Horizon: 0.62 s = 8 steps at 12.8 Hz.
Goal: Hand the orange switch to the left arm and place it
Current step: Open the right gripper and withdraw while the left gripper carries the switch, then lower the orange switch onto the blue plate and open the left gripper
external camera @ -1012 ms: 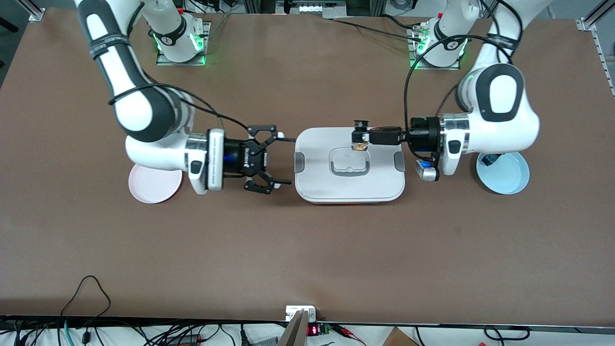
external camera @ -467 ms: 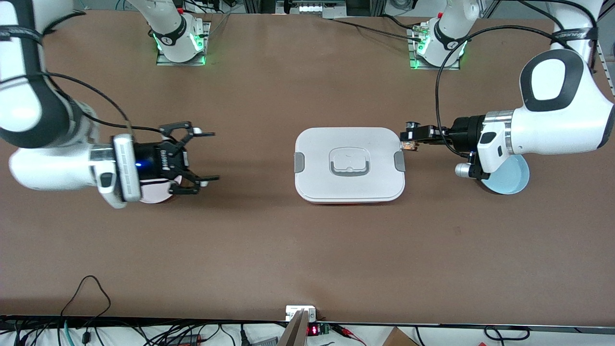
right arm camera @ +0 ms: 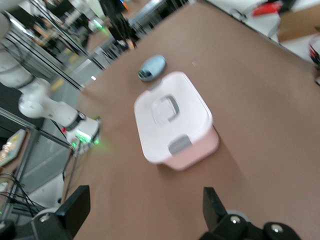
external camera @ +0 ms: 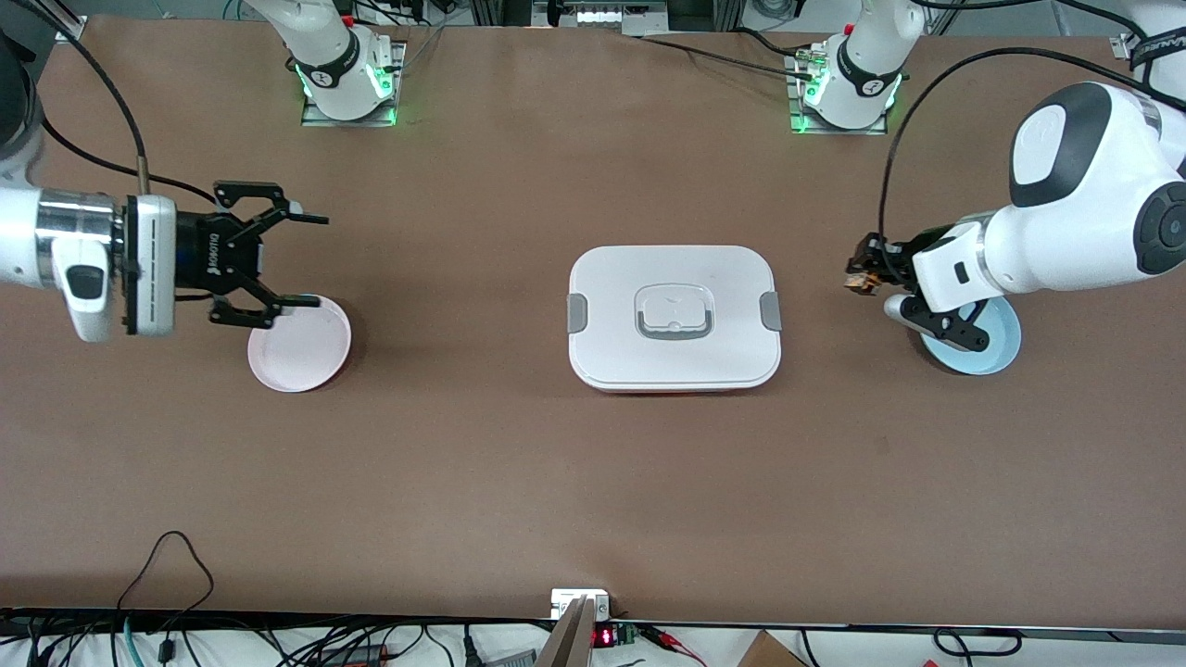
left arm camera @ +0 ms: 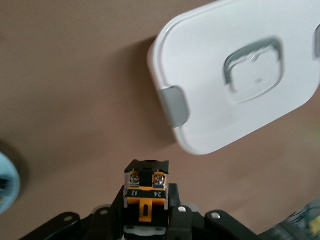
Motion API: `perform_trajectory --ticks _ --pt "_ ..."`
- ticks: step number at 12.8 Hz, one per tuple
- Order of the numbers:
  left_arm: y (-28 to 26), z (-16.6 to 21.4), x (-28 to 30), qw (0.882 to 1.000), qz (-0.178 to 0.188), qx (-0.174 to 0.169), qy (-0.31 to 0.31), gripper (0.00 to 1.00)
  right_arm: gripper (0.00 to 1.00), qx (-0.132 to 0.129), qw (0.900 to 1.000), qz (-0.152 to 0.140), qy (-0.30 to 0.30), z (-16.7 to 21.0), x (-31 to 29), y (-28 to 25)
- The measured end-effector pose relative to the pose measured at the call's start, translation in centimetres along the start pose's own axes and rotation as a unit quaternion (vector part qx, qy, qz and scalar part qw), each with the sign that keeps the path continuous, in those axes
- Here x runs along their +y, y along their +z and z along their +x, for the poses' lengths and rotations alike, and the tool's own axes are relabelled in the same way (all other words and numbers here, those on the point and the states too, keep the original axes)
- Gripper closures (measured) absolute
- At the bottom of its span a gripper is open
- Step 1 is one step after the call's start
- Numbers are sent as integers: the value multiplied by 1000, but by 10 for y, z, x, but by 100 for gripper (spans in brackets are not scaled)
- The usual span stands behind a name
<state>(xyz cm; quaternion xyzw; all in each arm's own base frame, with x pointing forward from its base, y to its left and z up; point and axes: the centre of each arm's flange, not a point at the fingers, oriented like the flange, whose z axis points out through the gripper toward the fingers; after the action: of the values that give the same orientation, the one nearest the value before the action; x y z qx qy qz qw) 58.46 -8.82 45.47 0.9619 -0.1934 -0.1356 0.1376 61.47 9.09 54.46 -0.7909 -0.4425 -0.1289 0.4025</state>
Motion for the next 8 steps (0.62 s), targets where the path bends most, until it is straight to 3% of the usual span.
perform_trajectory --ticks 2,4,8 --pt "1 -14 -30 998 27 -31 51 66 0 -48 997 -49 38 -11 -14 -20" --pt "7 -27 -58 994 49 -58 80 66 0 -92 988 -99 78 -21 -25 -37" --pt "21 -42 -105 979 91 -112 146 66 0 -166 955 -187 157 -34 -32 -55"
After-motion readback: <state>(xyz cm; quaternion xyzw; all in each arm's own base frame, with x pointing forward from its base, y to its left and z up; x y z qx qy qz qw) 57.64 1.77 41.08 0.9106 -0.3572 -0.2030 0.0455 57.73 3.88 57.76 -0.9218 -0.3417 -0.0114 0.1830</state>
